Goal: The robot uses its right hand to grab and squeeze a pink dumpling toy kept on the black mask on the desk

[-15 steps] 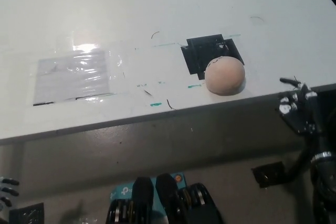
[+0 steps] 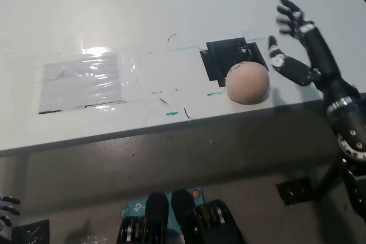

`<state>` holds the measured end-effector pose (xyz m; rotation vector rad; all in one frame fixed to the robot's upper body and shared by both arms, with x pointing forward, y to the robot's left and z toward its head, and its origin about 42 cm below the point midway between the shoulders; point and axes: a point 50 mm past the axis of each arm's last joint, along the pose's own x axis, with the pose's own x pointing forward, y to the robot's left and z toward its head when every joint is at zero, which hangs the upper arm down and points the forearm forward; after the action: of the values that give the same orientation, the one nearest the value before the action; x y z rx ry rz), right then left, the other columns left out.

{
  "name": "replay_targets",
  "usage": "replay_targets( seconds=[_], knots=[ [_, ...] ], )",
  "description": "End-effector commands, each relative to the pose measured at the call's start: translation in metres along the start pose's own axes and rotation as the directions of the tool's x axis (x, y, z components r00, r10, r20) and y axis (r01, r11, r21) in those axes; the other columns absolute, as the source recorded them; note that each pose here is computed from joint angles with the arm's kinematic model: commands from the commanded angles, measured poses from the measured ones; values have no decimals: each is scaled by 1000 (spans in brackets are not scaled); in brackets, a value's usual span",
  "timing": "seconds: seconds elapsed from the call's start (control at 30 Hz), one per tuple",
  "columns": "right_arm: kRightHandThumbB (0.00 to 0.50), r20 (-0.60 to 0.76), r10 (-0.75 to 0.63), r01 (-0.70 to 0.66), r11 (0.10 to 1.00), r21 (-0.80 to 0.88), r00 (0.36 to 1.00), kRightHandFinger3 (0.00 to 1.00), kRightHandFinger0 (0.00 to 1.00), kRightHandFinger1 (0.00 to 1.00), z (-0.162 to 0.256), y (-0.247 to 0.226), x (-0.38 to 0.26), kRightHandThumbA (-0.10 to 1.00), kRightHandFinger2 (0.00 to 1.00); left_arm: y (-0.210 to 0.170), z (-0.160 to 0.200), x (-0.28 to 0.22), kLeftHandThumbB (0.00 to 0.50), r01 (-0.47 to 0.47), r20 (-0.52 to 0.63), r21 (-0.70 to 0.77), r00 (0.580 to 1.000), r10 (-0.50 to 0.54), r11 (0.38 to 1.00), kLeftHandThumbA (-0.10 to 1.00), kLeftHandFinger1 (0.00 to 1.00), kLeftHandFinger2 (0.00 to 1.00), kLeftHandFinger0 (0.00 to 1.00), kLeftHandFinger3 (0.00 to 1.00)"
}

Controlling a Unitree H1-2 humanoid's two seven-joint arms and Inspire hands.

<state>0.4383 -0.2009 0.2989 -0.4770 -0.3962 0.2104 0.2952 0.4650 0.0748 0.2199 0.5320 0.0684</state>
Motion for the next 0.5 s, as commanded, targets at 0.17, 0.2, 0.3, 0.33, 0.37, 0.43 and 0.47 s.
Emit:
replay_targets(
  seconds=[0.17,0.2,0.3,0.33,0.37,0.43,0.47],
  knots=[
    [362,50,144,-132,972,-194,988,1000,1000,1000,31,2,33,493,1000,10,14,-1,500,-5,29,21,1000,4,1000,1000,249,355,23,417],
    [361,51,144,-131,972,-195,988,1000,1000,1000,31,2,33,494,1000,10,15,-1,500,-5,30,23,1000,5,1000,1000,250,355,25,417],
    [379,6,144,-139,968,-208,990,1000,1000,1000,23,14,38,527,1000,10,16,0,500,1,33,12,999,-1,1000,1000,257,368,29,397],
    [387,0,143,-140,967,-212,990,1000,1000,1000,21,15,38,532,1000,10,16,1,500,4,34,9,999,-4,1000,1000,260,366,32,392],
    [396,-4,139,-136,966,-218,990,1000,1000,1000,15,19,40,540,1000,10,16,1,500,2,30,3,1000,-2,1000,1000,259,362,27,388],
    [420,-21,128,-129,962,-242,992,1000,1000,1000,3,27,44,561,1000,9,17,0,500,-7,31,-2,1000,7,1000,1000,255,357,10,395],
    [435,-32,120,-125,957,-263,992,1000,1000,1000,-4,30,47,583,1000,10,18,0,500,-16,30,15,999,15,1000,1000,248,354,1,408]
  ],
)
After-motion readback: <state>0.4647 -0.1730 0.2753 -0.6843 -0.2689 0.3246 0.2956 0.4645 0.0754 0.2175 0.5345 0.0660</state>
